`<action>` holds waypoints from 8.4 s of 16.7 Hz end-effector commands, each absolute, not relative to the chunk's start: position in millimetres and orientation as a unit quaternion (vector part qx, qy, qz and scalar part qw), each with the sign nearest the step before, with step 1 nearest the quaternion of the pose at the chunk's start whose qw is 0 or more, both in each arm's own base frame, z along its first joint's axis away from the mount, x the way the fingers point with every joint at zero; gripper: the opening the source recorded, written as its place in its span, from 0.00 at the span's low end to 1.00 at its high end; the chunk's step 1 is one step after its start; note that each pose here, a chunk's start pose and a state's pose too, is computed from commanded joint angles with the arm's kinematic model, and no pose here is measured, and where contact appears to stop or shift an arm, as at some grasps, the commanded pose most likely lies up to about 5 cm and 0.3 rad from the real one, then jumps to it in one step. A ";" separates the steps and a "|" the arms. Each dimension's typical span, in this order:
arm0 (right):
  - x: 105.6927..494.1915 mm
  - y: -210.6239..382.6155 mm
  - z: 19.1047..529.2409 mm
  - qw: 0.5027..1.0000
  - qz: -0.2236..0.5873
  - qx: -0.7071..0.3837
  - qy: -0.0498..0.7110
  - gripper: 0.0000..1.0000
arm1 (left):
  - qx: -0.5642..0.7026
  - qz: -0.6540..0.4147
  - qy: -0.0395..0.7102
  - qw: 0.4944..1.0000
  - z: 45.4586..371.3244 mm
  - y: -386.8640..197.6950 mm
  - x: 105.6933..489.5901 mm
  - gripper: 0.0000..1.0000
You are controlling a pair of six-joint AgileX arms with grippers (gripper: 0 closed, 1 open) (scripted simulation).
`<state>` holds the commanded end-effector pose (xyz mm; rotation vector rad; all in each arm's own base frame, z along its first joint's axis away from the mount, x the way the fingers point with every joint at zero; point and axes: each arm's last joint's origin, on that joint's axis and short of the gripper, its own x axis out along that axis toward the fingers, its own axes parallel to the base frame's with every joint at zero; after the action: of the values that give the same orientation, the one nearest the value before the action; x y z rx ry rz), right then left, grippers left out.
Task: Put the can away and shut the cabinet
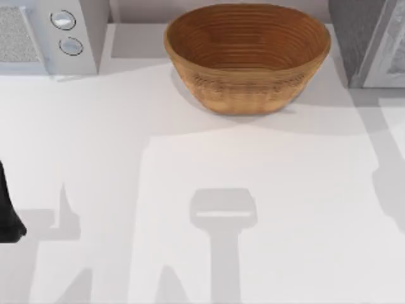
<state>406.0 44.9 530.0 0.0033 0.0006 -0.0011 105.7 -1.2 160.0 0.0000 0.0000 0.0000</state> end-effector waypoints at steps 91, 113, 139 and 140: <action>157.2 -205.9 164.5 1.000 0.003 0.001 0.003 1.00 | 0.000 0.000 0.000 1.000 160.0 -1.2 105.7 1.00; 155.9 -203.3 505.4 1.000 0.003 0.003 0.004 1.00 | 0.000 0.000 0.000 1.000 160.0 -1.2 105.7 1.00; 249.0 30.8 516.6 1.000 0.005 0.004 -0.011 1.00 | 0.000 0.000 0.000 1.000 160.0 -1.2 105.7 1.00; 246.0 44.9 515.7 1.000 0.004 0.004 -0.009 1.00 | 0.000 0.000 0.000 1.000 160.0 -1.2 105.7 1.00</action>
<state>246.0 44.9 515.7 0.0088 -0.0176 0.0071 105.7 -1.2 160.0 0.0000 0.0000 0.0000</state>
